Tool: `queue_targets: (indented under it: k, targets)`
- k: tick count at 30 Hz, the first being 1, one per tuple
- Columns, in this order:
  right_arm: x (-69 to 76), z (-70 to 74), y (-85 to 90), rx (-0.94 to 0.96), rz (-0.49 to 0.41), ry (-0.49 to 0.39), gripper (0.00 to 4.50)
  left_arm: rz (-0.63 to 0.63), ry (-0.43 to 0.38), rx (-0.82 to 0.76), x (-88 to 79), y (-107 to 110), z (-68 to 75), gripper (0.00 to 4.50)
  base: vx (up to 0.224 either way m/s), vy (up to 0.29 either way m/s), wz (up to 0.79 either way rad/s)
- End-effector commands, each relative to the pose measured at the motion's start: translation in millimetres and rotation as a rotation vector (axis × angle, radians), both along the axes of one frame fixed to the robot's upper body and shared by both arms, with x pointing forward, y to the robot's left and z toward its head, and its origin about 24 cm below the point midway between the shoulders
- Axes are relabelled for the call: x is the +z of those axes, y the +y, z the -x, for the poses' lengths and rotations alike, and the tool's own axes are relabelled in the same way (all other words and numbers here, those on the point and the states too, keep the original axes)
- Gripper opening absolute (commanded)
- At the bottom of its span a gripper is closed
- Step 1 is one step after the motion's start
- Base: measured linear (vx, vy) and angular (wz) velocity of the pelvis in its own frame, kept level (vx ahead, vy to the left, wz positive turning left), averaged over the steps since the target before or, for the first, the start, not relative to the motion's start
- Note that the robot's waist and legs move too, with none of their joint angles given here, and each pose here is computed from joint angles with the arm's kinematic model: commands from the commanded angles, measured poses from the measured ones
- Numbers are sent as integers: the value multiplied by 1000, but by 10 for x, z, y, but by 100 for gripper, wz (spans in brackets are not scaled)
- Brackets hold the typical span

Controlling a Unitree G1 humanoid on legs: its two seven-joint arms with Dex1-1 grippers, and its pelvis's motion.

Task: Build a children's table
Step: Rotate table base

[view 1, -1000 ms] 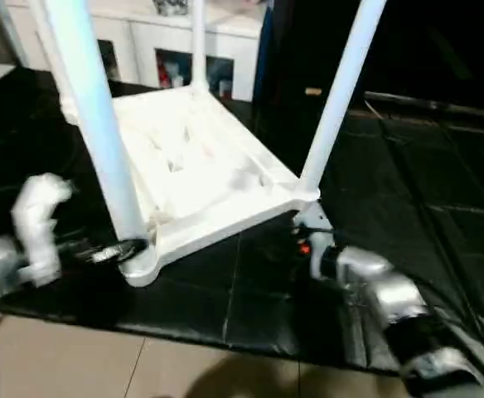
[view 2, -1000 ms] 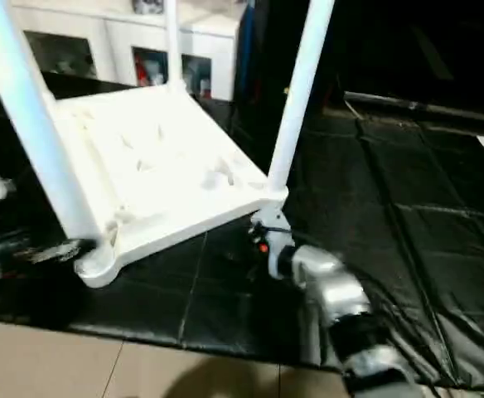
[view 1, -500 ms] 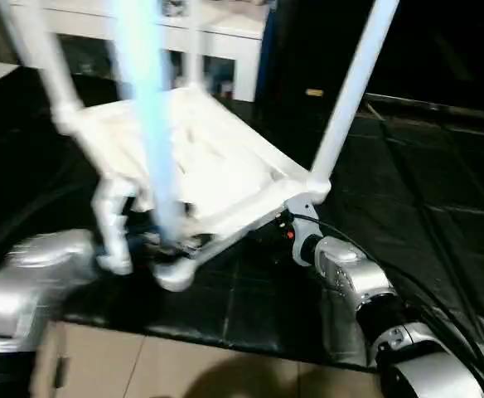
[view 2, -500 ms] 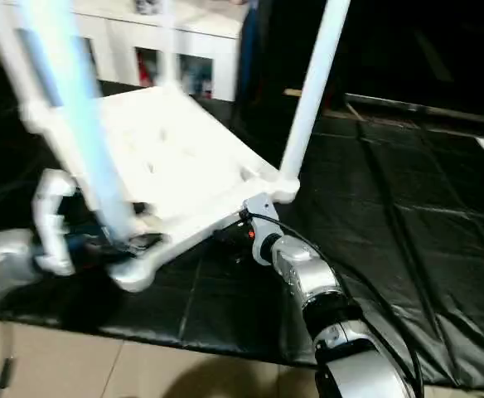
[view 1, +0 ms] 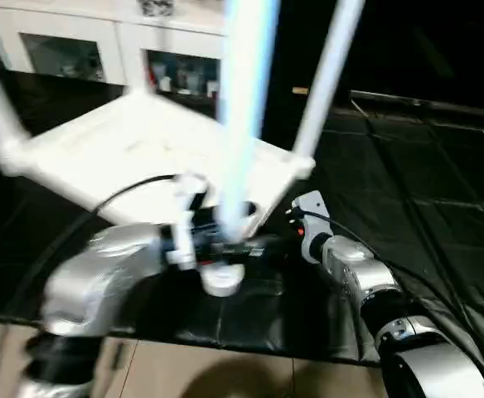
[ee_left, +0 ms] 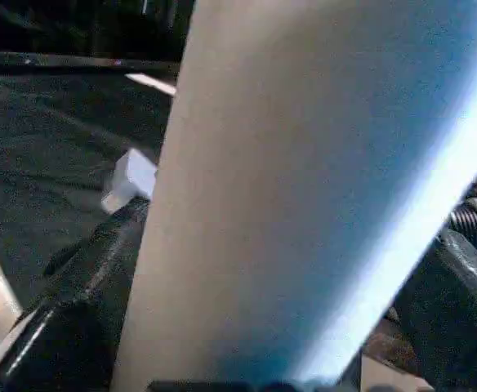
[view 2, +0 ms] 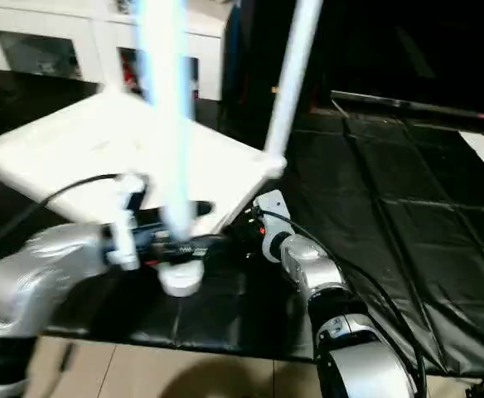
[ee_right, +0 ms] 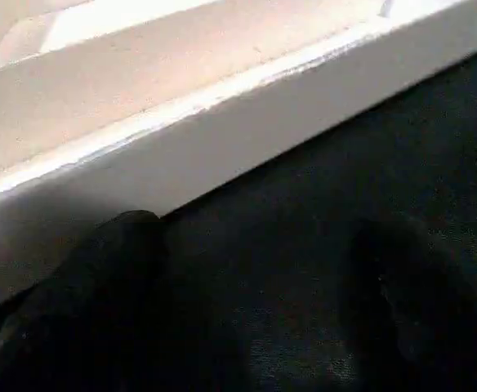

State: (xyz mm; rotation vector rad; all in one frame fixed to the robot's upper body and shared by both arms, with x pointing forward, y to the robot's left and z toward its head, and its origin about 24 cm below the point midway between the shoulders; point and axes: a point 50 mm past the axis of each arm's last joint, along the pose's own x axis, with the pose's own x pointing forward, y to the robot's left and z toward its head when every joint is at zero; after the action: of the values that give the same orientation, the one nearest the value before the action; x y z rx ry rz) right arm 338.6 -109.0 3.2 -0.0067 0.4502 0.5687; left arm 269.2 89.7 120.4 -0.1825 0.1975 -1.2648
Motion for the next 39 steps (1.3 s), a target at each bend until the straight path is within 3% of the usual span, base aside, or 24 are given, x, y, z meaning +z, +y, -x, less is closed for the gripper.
queue_targets:
  k: [1, 7, 13, 25, 28, 31, 39]
  targets:
    - [55, -25, 136, 39, -24, -18, 450, 17, -37, -65, 69, -223, 3, 450, 0, 0, 0]
    - [47, -23, 137, 35, -27, -20, 450, 16, -51, -59, 50, -343, -39, 450, 0, 0, 0]
    - [30, -16, 174, 42, -28, -16, 450, 70, -70, -92, 105, -615, -82, 450, 0, 0, 0]
    - [17, -24, 121, 23, -13, -22, 450, 95, -108, -96, 132, -776, -149, 450, 0, 0, 0]
    - [17, -31, -70, -22, 1, -35, 450, 67, -133, -1, 144, -535, -329, 450, 0, 0, 0]
    - [31, -37, -207, -47, 7, -45, 450, 36, -143, 3, 146, -367, -381, 450, 0, 0, 0]
    - [140, -38, -584, -55, 40, -94, 450, -178, -160, -133, 9, 82, -356, 450, 0, 0, 0]
